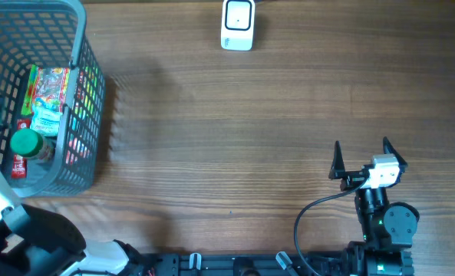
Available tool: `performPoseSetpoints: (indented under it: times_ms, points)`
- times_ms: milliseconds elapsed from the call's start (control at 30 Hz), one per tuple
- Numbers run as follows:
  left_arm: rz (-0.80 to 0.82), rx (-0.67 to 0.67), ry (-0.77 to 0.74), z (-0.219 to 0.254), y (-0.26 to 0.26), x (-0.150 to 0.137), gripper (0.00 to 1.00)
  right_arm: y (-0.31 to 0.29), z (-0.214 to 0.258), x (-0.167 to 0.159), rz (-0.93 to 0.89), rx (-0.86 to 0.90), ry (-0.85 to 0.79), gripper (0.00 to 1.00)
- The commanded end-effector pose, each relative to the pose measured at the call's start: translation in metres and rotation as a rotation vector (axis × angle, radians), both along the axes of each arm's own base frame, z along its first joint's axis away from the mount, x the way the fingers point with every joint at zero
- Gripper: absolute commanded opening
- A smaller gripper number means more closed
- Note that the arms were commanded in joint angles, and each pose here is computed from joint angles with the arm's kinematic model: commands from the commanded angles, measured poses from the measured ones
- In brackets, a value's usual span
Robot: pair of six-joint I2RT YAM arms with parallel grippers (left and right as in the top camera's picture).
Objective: Scan the item barcode
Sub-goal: 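Reach the left gripper into the basket and grasp the green-capped jar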
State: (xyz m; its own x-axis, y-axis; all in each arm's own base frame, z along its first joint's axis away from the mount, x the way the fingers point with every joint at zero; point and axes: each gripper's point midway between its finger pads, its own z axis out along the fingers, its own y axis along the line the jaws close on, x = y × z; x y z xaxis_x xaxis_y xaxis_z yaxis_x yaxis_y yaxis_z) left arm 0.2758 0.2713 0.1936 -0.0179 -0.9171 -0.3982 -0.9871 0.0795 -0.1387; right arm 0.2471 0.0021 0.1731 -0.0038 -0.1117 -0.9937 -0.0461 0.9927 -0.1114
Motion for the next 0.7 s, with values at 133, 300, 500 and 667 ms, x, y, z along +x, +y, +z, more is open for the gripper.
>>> performPoseSetpoints:
  times_ms: [133,300,500,667]
  points:
    - [-0.100,0.012,0.043,-0.076,-0.001,0.006,1.00,-0.002,0.003,0.000,-0.013,0.007,-0.012,1.00]
    - [-0.151,0.026,-0.005,-0.079,-0.004,0.024,1.00,-0.002,0.002,0.000,-0.013,0.007,-0.011,1.00]
    - [-0.180,-0.046,0.012,-0.106,-0.013,0.034,1.00,-0.002,0.003,0.000,-0.013,0.007,-0.012,1.00]
    - [-0.170,-0.104,0.082,-0.132,-0.017,0.026,1.00,-0.002,0.002,0.000,-0.013,0.007,-0.011,1.00]
